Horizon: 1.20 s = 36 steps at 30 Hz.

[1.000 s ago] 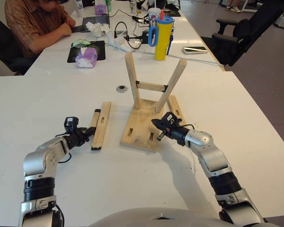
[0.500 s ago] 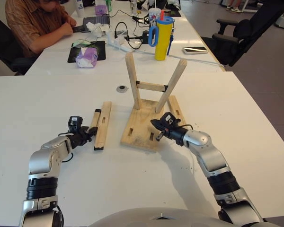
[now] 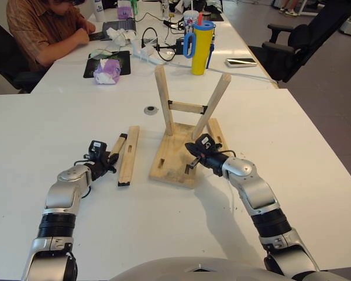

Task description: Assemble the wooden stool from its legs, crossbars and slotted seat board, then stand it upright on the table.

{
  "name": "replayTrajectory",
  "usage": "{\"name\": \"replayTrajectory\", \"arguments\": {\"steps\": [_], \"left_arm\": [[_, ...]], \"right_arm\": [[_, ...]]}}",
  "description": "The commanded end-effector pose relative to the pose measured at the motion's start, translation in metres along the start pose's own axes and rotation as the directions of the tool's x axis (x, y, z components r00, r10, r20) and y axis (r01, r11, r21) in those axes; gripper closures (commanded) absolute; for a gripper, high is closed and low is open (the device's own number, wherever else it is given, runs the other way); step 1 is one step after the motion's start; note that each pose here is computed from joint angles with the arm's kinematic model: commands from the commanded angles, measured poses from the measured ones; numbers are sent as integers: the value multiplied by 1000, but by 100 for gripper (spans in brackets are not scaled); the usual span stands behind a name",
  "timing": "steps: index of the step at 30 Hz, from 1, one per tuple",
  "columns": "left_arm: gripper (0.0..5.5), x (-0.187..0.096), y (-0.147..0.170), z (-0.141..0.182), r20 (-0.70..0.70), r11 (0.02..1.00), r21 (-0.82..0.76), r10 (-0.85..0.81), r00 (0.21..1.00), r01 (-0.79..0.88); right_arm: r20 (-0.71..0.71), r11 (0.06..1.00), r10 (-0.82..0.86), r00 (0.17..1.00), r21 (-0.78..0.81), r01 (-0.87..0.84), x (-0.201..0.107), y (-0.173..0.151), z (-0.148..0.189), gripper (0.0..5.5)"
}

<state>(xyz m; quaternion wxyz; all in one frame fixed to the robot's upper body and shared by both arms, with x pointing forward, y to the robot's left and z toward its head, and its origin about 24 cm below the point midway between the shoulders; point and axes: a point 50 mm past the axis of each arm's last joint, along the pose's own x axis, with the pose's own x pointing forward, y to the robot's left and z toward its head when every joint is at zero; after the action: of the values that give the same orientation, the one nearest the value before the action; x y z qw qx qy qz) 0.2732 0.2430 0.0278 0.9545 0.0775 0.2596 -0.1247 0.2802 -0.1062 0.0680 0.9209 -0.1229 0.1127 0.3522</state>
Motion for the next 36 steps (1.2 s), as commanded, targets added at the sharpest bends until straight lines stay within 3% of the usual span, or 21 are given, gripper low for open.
{"name": "replayTrajectory", "arguments": {"steps": [1,5,8,14,18,25,32,36], "left_arm": [[418,-1,11,-13,-7,995,59,86,996,-85],[418,-6,18,42,281,992,39,101,954,-116],[418,-17,13,68,432,988,97,65,900,-118],[418,-53,-27,130,708,963,265,-161,687,-47],[418,-58,-58,147,708,917,399,-323,629,21],[418,-49,-99,144,660,860,489,-474,582,145],[418,-47,-112,141,633,828,527,-531,563,189],[418,-45,-110,141,631,827,531,-531,565,184]], "right_arm": [[119,995,33,992,84,-43,1,-2,16,550],[247,919,99,964,348,-183,-4,1,29,494],[290,889,99,952,404,-215,-6,-2,37,439],[493,740,53,868,564,-366,-17,-18,70,347],[582,677,19,813,591,-439,-24,-30,95,287],[651,576,-14,759,626,-526,-25,-35,115,287],[655,546,-5,756,635,-547,-23,-35,120,287],[646,548,-27,763,648,-529,-26,-37,117,342]]}}
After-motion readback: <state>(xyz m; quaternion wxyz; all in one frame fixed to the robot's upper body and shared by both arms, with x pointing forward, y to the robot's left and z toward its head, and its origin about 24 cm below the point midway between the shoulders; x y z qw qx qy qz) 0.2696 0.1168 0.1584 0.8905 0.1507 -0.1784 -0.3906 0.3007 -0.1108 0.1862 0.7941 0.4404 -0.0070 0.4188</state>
